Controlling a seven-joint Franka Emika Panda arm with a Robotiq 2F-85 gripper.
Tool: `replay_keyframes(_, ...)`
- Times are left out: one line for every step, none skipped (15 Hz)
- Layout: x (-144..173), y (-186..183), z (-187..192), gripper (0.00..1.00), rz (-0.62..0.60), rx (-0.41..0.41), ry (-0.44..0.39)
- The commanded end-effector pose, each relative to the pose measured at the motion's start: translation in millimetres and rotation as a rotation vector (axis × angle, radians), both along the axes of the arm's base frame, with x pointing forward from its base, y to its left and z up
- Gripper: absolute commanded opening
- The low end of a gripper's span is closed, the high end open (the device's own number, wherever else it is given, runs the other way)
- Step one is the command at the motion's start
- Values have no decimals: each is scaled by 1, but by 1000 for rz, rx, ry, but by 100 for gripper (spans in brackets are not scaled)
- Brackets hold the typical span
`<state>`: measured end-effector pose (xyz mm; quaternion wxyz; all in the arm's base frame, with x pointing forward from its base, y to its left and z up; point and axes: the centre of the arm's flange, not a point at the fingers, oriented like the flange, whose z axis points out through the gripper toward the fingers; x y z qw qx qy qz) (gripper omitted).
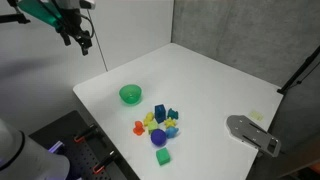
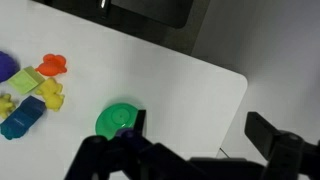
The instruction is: Put the orange toy in the green bowl
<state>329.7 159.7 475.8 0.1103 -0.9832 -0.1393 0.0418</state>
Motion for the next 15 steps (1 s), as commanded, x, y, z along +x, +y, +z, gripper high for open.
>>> replay_keyframes(0,0,0,100,0,0,0)
replay_keyframes(0,0,0,100,0,0,0)
replay_keyframes(0,0,0,100,0,0,0)
replay_keyframes(0,0,0,100,0,0,0)
replay_keyframes(0,0,0,100,0,0,0)
replay_keyframes(0,0,0,100,0,0,0)
replay_keyframes(0,0,0,100,0,0,0)
replay_keyframes(0,0,0,100,0,0,0)
replay_keyframes(0,0,0,100,0,0,0)
replay_keyframes(0,0,0,100,0,0,0)
replay_keyframes(0,0,0,100,0,0,0)
replay_keyframes(0,0,0,100,0,0,0)
replay_keyframes(0,0,0,100,0,0,0)
replay_keyframes(-1,4,4,100,-11,-1,-14)
replay_keyframes(-2,7,8,100,-14,1,-19)
